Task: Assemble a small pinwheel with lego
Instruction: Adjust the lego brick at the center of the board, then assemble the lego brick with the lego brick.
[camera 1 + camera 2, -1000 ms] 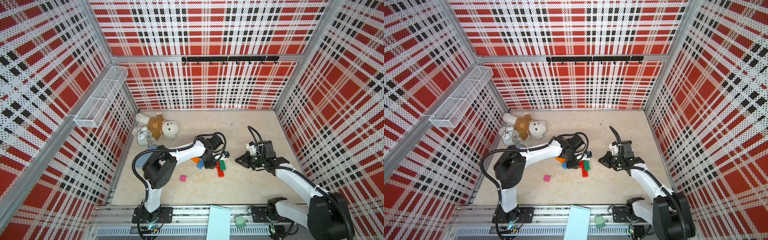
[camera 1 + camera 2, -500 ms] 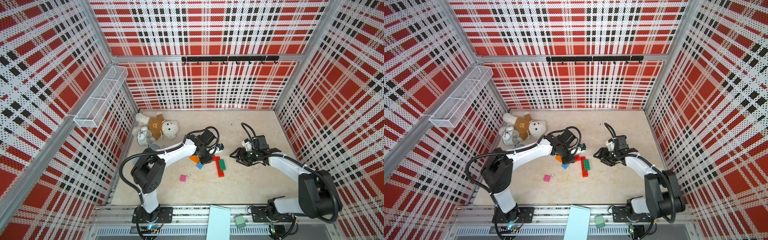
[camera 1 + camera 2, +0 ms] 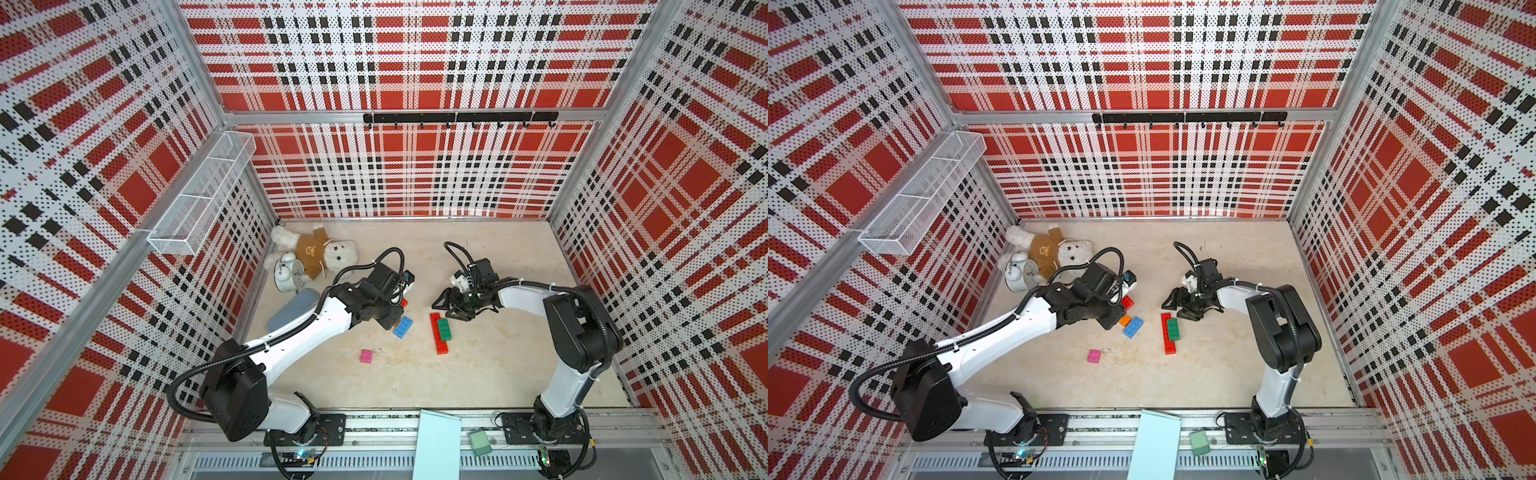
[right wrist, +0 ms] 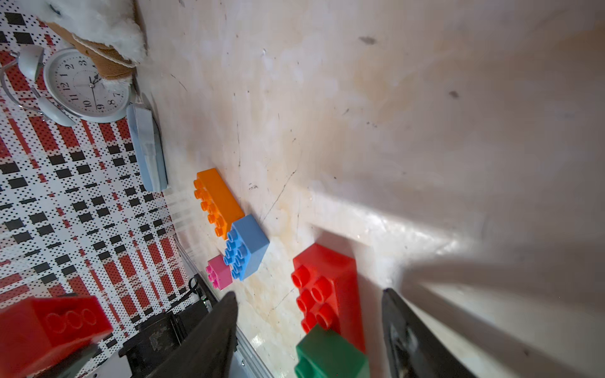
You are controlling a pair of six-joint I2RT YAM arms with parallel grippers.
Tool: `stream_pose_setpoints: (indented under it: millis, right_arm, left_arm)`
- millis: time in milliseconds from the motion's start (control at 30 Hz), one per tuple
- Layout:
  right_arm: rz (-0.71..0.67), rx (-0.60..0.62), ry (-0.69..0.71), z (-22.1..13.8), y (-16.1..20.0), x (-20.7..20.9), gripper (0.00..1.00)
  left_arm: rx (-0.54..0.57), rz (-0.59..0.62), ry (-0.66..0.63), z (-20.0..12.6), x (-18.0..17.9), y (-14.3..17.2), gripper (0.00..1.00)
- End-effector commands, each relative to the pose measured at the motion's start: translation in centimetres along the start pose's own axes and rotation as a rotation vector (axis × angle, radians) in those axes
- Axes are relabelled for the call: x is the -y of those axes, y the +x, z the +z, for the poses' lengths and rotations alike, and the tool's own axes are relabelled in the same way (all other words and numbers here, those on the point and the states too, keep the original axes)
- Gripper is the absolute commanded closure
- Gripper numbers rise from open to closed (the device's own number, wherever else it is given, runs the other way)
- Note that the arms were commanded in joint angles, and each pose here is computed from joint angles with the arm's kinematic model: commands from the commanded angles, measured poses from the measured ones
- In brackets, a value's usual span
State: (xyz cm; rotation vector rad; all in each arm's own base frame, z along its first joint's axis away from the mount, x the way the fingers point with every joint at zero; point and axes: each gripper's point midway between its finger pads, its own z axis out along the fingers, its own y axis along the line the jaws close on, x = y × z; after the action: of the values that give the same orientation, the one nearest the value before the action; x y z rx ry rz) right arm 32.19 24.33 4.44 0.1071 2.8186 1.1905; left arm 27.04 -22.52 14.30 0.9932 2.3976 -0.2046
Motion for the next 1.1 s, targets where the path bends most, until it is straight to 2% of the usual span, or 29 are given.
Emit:
stream_pose_setpoints:
  millis: [0,67,200,367,500,733,900,1067]
  right_arm:
    - [-0.020,0.007,-0.064,0.5,-0.8,-1.6,0.31]
    - [-0.021,0.014,-0.104,0.3,-0.8,-2.3,0.31]
    - [-0.030,0.032,-0.143,-0.7,-1.4,-3.2,0.30]
    - [0.059,0.141,-0.084,-4.2,-3.1,-0.3,0.32]
    - [0.071,0.177,-0.076,-6.8,-2.4,0.6,0.31]
    - [0.080,0.202,-0.058,-9.6,0.5,1.6,0.29]
    - [0.078,0.218,-0.048,-11.0,1.6,2.1,0.27]
    - [0.074,0.225,-0.041,-11.8,2.1,2.0,0.27]
  left_arm:
    - [0.047,-0.035,0.022,-1.5,0.8,0.1,0.75]
    - [0.073,0.005,0.066,-1.6,2.4,-0.1,0.74]
    - [0.038,0.115,0.140,-0.5,5.8,0.0,0.74]
    - [-0.012,0.284,0.246,1.5,9.8,-0.2,0.75]
    - [-0.069,0.385,0.320,3.7,11.0,-0.1,0.76]
    - [-0.204,0.482,0.344,6.9,9.3,0.6,0.77]
    - [-0.195,0.448,0.350,7.6,7.3,-0.3,0.77]
    - [-0.213,0.466,0.374,8.2,7.3,-0.6,0.77]
